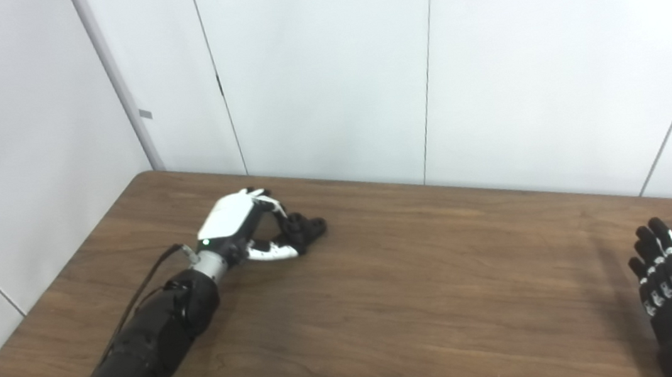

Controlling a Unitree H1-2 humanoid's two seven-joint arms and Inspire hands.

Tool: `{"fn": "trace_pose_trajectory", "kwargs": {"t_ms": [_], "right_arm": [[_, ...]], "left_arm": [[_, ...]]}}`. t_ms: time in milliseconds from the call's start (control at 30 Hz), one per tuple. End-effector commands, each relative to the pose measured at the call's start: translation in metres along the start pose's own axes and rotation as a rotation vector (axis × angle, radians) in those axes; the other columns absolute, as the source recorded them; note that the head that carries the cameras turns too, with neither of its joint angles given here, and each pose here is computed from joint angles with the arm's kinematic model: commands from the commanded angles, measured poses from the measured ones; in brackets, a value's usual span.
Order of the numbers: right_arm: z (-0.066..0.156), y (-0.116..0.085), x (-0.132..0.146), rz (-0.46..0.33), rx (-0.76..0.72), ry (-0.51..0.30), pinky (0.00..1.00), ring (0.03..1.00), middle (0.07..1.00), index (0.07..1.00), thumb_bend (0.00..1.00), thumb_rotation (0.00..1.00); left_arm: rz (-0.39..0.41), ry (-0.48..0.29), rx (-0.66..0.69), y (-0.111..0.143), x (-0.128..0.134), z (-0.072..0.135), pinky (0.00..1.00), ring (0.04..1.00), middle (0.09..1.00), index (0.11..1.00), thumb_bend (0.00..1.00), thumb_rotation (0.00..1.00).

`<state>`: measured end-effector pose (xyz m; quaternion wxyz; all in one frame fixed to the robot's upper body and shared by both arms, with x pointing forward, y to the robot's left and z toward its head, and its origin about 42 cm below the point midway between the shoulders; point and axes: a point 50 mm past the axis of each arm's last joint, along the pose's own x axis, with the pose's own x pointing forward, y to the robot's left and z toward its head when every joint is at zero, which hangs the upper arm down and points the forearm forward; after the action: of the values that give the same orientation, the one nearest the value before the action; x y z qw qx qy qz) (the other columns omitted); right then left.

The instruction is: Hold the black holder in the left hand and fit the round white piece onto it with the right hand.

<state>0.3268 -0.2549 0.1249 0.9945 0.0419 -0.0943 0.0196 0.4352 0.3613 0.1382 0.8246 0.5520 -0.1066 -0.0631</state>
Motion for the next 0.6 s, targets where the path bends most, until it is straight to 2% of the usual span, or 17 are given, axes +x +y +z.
{"fn": "trace_pose_trajectory", "kwargs": {"t_ms": [0, 200, 333, 567], "right_arm": [[0.001, 0.002, -0.002, -0.005, 0.002, -0.02, 1.0, 1.0, 0.969, 0.963, 0.38, 1.0], [0.003, 0.003, 0.001, -0.005, -0.007, -0.025, 1.0, 1.0, 0.963, 0.952, 0.42, 1.0], [0.004, 0.006, 0.001, -0.008, -0.016, -0.033, 0.99, 0.987, 0.951, 0.939, 0.43, 1.0], [0.008, 0.012, 0.001, -0.002, -0.023, -0.031, 0.97, 0.982, 0.947, 0.94, 0.46, 0.99]], "left_arm": [[-0.056, -0.05, 0.009, -0.011, -0.002, 0.018, 1.0, 0.978, 0.756, 0.483, 0.52, 0.05], [-0.059, -0.105, -0.041, -0.019, -0.013, 0.048, 1.0, 0.986, 0.762, 0.482, 0.52, 0.05], [-0.064, -0.172, -0.089, -0.023, -0.022, 0.074, 1.0, 0.995, 0.778, 0.482, 0.52, 0.05], [-0.091, -0.242, -0.12, -0.028, -0.031, 0.102, 1.0, 1.0, 0.788, 0.482, 0.52, 0.05]]}}
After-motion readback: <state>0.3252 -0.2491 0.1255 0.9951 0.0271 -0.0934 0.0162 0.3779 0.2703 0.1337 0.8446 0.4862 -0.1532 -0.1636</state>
